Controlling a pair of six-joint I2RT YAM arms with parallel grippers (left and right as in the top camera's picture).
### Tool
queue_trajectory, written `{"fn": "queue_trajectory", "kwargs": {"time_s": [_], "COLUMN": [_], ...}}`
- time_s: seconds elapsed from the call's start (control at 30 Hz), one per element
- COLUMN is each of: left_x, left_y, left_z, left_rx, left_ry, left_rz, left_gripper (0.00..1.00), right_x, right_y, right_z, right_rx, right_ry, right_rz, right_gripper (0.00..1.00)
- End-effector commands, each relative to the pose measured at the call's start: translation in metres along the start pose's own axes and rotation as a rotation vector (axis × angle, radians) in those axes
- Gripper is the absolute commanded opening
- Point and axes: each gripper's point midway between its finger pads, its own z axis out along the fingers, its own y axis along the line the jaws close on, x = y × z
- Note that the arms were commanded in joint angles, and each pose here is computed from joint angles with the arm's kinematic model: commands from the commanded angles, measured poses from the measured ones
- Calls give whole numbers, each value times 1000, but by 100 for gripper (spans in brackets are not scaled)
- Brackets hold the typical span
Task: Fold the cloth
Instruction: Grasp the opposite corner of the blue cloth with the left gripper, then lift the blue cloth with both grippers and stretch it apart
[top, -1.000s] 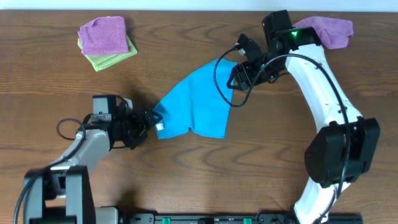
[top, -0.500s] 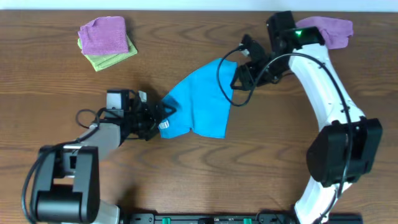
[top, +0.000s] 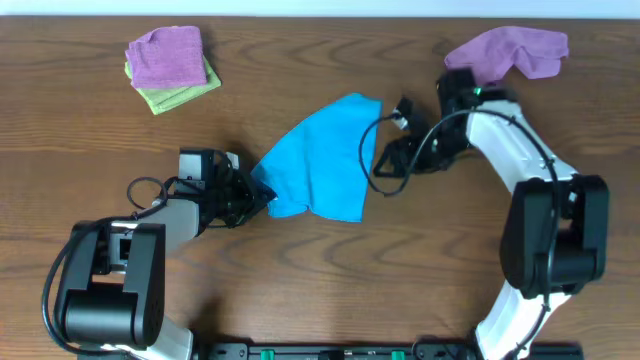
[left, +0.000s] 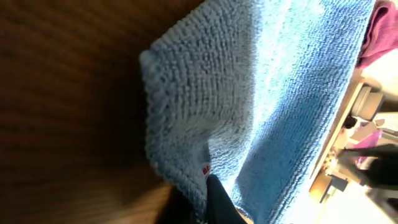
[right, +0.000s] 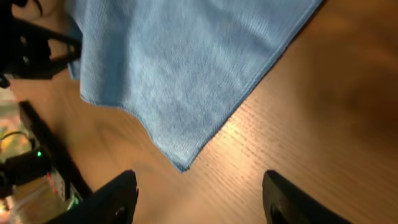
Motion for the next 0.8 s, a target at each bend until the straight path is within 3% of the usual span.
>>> {"fn": "queue_trajectory", "kwargs": {"time_s": [0.0, 0.4, 0.77], "left_x": [-5, -31, -31], "left_y": [-8, -25, -30], "left_z": [-3, -26, -27], "left_rx": [41, 138, 157], "left_ry": [11, -21, -11], "left_rz": [7, -5, -1], "left_gripper": [6, 6, 6], "right_x": [8, 47, 66], "right_y": [8, 3, 12], "right_z": [14, 58, 92], "right_rx": [-106, -132, -178], "right_ry": [-15, 34, 26], "right_rz": [71, 204, 257], "right_gripper": [65, 65, 67]}}
